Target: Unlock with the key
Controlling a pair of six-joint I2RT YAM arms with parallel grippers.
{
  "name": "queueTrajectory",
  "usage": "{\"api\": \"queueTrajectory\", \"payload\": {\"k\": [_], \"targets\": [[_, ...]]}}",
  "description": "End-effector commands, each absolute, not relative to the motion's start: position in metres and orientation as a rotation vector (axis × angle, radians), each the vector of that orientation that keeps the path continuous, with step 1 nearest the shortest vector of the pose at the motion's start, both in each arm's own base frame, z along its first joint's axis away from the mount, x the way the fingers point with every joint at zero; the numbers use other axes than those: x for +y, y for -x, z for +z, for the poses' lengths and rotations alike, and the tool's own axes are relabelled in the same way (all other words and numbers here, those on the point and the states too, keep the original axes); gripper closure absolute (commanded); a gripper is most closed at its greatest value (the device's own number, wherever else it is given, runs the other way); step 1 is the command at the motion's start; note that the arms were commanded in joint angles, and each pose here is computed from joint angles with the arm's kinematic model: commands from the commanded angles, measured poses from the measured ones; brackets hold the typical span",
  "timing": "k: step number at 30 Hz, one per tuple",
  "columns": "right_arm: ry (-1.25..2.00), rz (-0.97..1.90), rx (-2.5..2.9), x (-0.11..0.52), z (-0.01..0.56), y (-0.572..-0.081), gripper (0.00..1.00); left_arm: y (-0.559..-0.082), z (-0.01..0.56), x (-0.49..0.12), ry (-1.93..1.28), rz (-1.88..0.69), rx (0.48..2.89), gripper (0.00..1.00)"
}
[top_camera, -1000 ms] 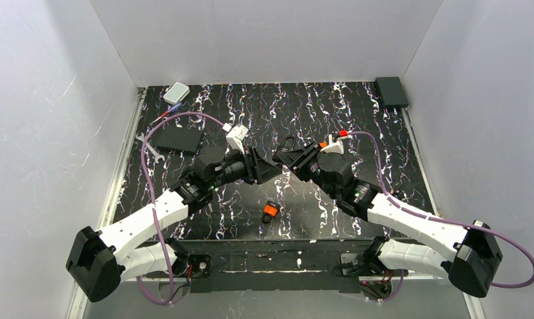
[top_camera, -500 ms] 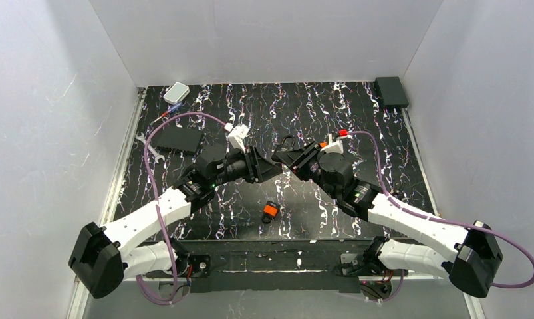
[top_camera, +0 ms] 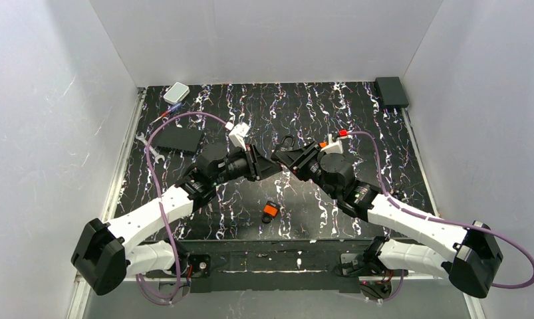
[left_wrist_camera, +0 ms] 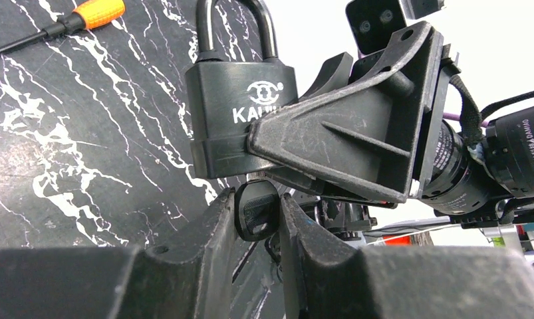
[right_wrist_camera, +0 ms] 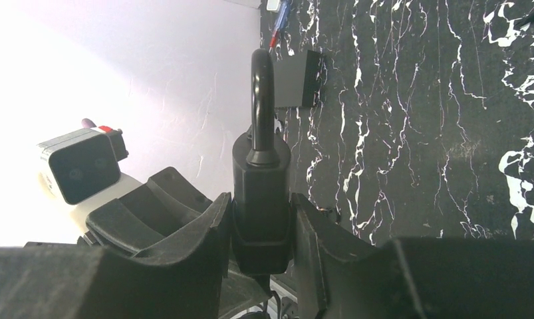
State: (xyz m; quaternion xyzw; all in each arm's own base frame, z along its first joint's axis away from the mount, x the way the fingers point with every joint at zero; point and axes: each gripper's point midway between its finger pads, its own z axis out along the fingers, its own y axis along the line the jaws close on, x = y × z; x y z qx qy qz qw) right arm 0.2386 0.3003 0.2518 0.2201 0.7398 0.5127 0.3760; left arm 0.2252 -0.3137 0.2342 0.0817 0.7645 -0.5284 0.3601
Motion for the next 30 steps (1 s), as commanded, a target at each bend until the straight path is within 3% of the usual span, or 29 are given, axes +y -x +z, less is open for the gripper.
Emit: {"api": "queueTrajectory", "payload": {"k": [1,4,16,23,30], "targets": [[-0.552,1.499,1.707,0.302,0.309,-0.235,0.99,-0.234,0.254,-0.315,-0.213,-1.375,1.903,0.88],[-0.551,1.498,1.703,0.301,0.31,-0.234,0.99,-0.236,0.255,-0.315,-0.211,-1.37,1.9,1.0],[-0.555,1.324,1.836,0.298,0.293,-0.241,0.99,-0.244,0.25,-0.31,-0.3,-1.237,1.907,1.0],[-0.58,1.086,2.035,0.3,0.269,-0.25,0.99,-0.267,0.24,-0.285,-0.459,-0.819,1.926,1.0],[-0.582,1.031,2.072,0.303,0.264,-0.252,0.99,-0.275,0.238,-0.275,-0.713,-0.368,1.859,1.0]]}}
